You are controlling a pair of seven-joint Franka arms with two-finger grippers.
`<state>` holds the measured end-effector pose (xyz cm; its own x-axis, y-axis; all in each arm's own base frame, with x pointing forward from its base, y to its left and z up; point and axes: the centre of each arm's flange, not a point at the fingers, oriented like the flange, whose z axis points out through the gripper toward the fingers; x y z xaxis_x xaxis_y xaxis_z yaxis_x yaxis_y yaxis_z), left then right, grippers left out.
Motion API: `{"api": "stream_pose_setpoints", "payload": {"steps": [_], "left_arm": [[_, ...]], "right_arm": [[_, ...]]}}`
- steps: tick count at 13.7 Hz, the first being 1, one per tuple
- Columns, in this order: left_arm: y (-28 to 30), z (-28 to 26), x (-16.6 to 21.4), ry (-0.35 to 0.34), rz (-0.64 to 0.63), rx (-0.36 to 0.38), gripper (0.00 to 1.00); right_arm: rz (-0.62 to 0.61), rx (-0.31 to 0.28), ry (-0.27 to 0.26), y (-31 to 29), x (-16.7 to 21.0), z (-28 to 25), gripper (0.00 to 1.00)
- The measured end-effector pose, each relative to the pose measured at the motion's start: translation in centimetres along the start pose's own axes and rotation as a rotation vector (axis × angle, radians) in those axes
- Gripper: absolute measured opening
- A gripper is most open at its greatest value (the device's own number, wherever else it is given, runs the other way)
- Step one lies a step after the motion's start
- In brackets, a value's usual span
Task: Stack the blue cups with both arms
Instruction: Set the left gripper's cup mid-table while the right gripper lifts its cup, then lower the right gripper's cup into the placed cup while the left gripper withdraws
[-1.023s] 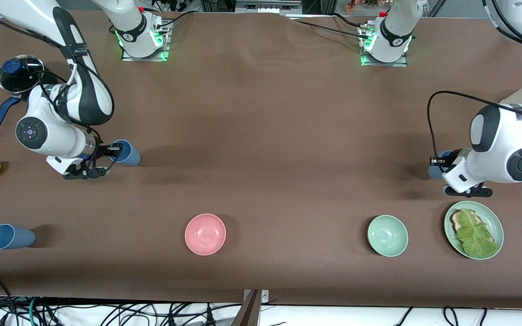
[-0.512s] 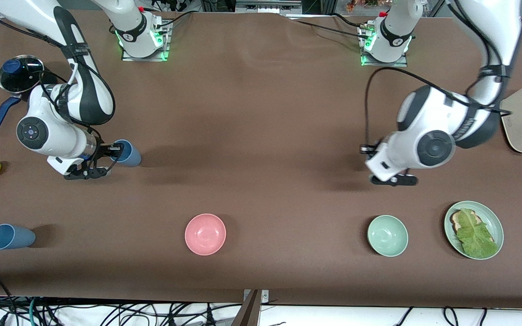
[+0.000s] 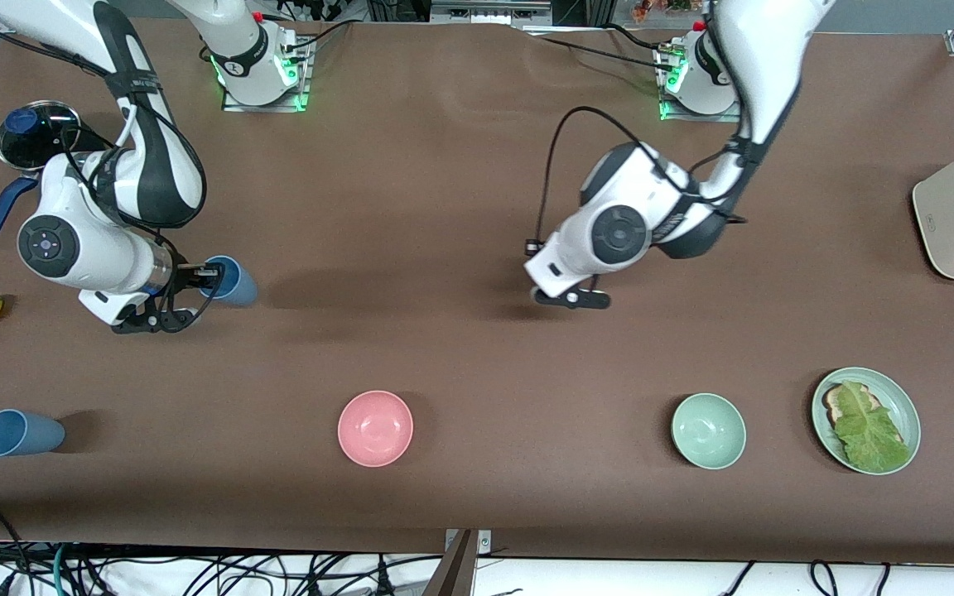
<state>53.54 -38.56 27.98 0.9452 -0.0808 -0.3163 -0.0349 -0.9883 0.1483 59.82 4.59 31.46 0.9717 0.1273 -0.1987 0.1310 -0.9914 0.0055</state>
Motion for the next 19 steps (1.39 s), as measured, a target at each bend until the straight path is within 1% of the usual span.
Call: {"api": "stream_pose_setpoints", "payload": {"steps": [2, 3, 4, 6, 8, 9, 10, 11, 12, 13, 15, 16, 17, 19], "left_arm": [[1.1, 1.9, 0.3, 0.012, 0.011, -0.014, 0.01], [1.4, 2.0, 0.3, 0.016, 0.014, -0.019, 0.01], [1.4, 1.8, 0.4, 0.018, 0.015, -0.020, 0.06], [1.4, 1.5, 0.5, 0.026, 0.015, -0.024, 0.26], [1.9, -0.7, 0.5, 0.054, 0.021, -0.036, 0.46], [2.2, -2.8, 0.0, 0.062, 0.027, -0.032, 0.57], [2.2, -5.5, -0.8, 0.065, 0.031, -0.022, 0.67], [1.7, -8.6, -1.7, 0.068, 0.027, -0.008, 0.78], [0.4, -12.0, -2.3, 0.068, 0.009, 0.004, 0.90], [-1.6, -15.1, -2.6, 0.066, -0.020, 0.012, 0.99], [-7.0, -20.2, -1.8, 0.083, -0.096, 0.020, 1.00], [-9.9, -21.9, -1.1, 0.096, -0.127, 0.030, 1.00], [-12.6, -23.1, -0.5, 0.098, -0.142, 0.046, 1.00], [-16.2, -24.5, 0.0, 0.095, -0.115, 0.062, 1.00]], "right_arm": [[0.006, -0.005, 0.016, -1.4, 0.7, -2.2, 0.06], [0.012, -0.008, 0.023, -2.6, 1.0, -3.7, 0.06], [0.017, -0.011, 0.033, -4.1, 1.3, -5.5, 0.06], [0.022, -0.017, 0.050, -7.6, 1.6, -9.5, 0.06], [0.030, -0.012, 0.051, -10.9, 1.4, -12.6, 0.06], [0.046, 0.012, 0.049, -12.5, 1.3, -13.6, 0.06], [0.068, 0.047, 0.048, -14.3, 1.3, -14.4, 0.06], [0.088, 0.075, 0.047, -16.1, 1.3, -14.9, 0.06], [0.111, 0.091, 0.048, -18.2, 1.3, -15.1, 0.06], [0.139, 0.095, 0.049, -20.8, 1.1, -15.2, 0.06], [0.195, 0.092, 0.057, -26.9, 0.1, -15.3, 0.06], [0.218, 0.090, 0.062, -30.3, -0.6, -15.2, 0.06], [0.241, 0.091, 0.071, -33.7, -1.4, -15.1, 0.06], [0.294, 0.114, 0.111, -40.7, -3.1, -14.6, 0.06]]}}
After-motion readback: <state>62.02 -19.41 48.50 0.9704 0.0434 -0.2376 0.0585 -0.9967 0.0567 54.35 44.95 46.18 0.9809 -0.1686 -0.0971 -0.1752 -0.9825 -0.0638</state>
